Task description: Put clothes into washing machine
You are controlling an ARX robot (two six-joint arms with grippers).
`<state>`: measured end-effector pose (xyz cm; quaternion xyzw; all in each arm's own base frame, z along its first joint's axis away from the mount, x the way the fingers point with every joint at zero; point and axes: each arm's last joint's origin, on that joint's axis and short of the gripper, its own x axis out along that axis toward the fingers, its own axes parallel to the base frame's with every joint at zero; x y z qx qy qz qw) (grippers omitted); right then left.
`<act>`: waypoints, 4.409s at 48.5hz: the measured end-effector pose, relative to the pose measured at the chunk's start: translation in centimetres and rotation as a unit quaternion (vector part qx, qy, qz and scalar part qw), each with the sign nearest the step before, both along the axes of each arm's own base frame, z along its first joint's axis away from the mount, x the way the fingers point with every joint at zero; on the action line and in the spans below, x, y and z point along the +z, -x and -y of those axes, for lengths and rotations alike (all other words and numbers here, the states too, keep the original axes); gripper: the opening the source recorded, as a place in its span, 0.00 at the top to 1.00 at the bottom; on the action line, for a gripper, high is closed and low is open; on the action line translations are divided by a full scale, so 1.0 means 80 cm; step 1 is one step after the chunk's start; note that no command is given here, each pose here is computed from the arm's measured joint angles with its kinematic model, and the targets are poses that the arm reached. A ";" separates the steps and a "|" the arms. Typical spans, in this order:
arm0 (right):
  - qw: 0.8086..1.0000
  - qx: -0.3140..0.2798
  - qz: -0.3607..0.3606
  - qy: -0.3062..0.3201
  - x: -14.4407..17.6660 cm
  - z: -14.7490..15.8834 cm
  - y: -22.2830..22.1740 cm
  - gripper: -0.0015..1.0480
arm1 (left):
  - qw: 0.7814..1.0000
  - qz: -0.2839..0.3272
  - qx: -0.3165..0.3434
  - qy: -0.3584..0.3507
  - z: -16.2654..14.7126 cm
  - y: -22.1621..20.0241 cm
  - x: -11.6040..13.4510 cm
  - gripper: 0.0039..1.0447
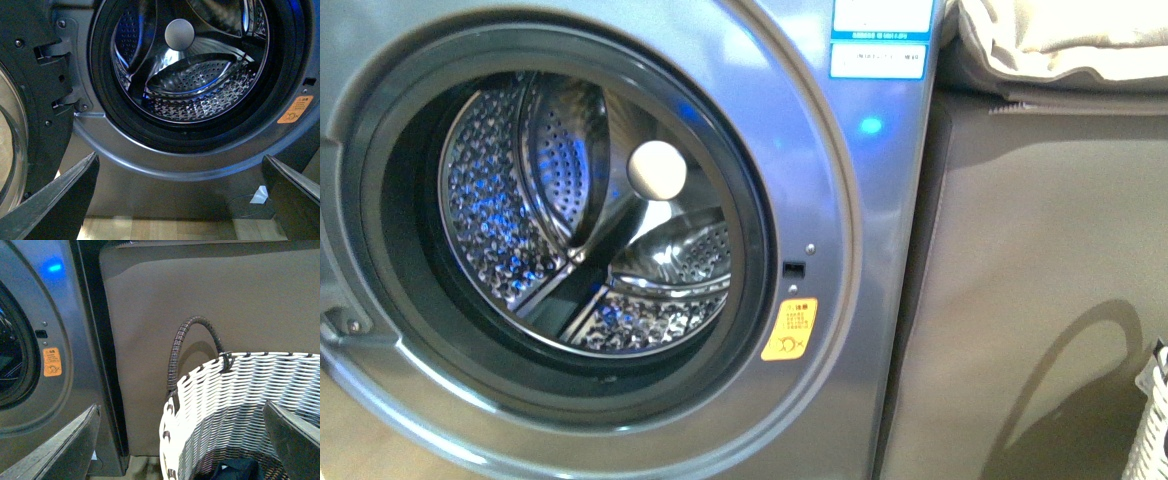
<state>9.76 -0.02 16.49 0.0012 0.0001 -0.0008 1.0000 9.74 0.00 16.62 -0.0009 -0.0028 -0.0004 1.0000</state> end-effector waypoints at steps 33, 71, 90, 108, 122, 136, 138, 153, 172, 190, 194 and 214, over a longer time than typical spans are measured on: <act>0.991 0.128 0.006 -0.048 0.005 0.009 -0.003 0.07 | 1.000 0.000 0.000 0.000 0.000 0.000 0.000 0.06; 0.953 -0.019 -0.285 -0.098 0.012 0.194 -0.193 0.07 | 1.000 0.000 0.000 0.000 0.000 0.000 0.000 0.06; 0.902 -0.078 -0.417 -0.083 -0.103 0.254 -0.239 0.07 | 1.000 0.000 0.000 0.000 0.000 0.000 0.000 0.06; 0.884 -0.091 -0.451 -0.084 -0.173 0.268 -0.229 0.07 | 1.000 0.000 0.000 0.000 0.000 0.000 0.000 0.06; 0.875 -0.092 -0.469 -0.081 -0.213 0.268 -0.227 0.07 | 1.000 0.000 0.000 0.000 0.000 0.000 0.000 0.06; 0.870 -0.091 -0.479 -0.076 -0.240 0.269 -0.229 0.07 | 1.000 0.000 0.000 0.000 0.000 0.000 0.000 0.06; 0.871 -0.089 -0.478 -0.077 -0.241 0.268 -0.230 0.07 | 1.000 0.000 0.000 0.000 0.000 0.000 0.000 0.06; 0.874 -0.043 -0.475 -0.090 -0.242 0.243 -0.244 0.07 | 1.000 0.000 0.000 0.000 0.000 0.000 0.000 0.06; 0.872 -0.049 -0.478 -0.096 -0.256 0.229 -0.247 0.07 | 1.000 0.000 0.000 0.000 0.000 0.000 0.000 0.06; 0.863 -0.061 -0.495 -0.086 -0.280 0.223 -0.249 0.07 | 1.000 0.000 0.000 0.000 0.000 0.000 0.000 0.06; 0.864 -0.058 -0.495 -0.076 -0.282 0.217 -0.252 0.07 | 1.000 0.000 0.000 0.000 0.000 0.000 0.000 0.06; 0.858 -0.040 -0.509 -0.049 -0.310 0.198 -0.262 0.07 | 1.000 0.000 0.000 0.000 0.000 0.000 0.000 0.06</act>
